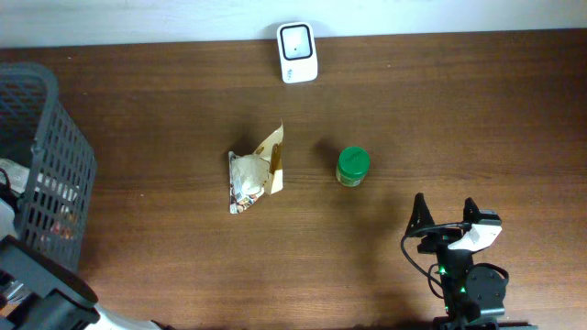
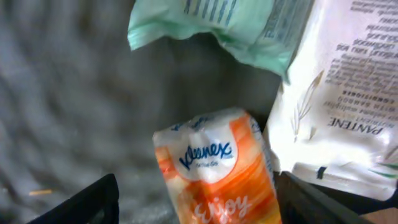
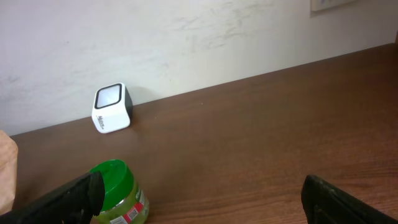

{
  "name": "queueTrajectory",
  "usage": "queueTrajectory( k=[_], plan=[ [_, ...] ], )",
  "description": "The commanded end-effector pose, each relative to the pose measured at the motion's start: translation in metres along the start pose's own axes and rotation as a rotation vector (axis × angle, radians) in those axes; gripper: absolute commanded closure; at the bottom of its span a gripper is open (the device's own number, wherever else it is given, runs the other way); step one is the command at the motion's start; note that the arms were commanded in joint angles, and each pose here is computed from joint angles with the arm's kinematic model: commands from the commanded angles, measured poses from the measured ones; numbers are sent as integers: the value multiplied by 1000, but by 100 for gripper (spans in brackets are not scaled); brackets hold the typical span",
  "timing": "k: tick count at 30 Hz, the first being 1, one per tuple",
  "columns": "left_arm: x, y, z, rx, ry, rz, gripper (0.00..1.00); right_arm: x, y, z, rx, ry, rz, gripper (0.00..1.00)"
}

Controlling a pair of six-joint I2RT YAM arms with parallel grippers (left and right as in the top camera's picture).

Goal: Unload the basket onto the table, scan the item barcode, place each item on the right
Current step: 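Grasp the small orange box in the basket with the left gripper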

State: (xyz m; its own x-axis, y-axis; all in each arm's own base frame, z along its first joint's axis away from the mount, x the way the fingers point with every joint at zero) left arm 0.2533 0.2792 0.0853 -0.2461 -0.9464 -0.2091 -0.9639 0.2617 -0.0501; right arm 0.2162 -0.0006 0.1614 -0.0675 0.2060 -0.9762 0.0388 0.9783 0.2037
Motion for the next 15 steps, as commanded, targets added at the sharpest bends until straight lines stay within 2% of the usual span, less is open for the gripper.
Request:
queueTrajectory(
  k=[1, 2, 4, 9, 10, 12, 13, 15],
  plan=[
    [5, 2, 13, -16, 29, 10, 18, 3, 1, 0, -6, 5, 3, 2],
    [6, 2, 19, -22, 41, 11, 14, 3, 1, 0, -6, 5, 3, 2],
    [11, 4, 32, -40, 75, 13, 13, 3, 1, 0, -6, 5, 3, 2],
    [17, 6, 49, -62, 116, 16, 16, 3, 1, 0, -6, 5, 3, 2],
    [17, 6, 49, -62, 117, 16, 27, 3, 1, 0, -6, 5, 3, 2],
    [15, 4, 48, -52, 115, 15, 42, 3, 1, 0, -6, 5, 3, 2],
    [15, -1, 45, -23, 124, 13, 47, 3, 1, 0, -6, 5, 3, 2],
    [11, -13, 36, 38, 140, 9, 50, 3, 1, 0, -6, 5, 3, 2]
  ],
)
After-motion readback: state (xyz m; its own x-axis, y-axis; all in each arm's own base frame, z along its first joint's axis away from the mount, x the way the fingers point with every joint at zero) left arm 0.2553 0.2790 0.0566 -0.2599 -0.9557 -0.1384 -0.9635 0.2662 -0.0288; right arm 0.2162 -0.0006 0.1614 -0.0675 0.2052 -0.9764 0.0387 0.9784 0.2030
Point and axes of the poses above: each gripper's point midway between its finger pads, its own z axis out along the fingers, its own y axis along the line the jaws close on, x = y × z, the point moved 3 cm from there along -z, back along the fingers, and after that the axes turned 3 degrees about -z, right-handed, at the moved point
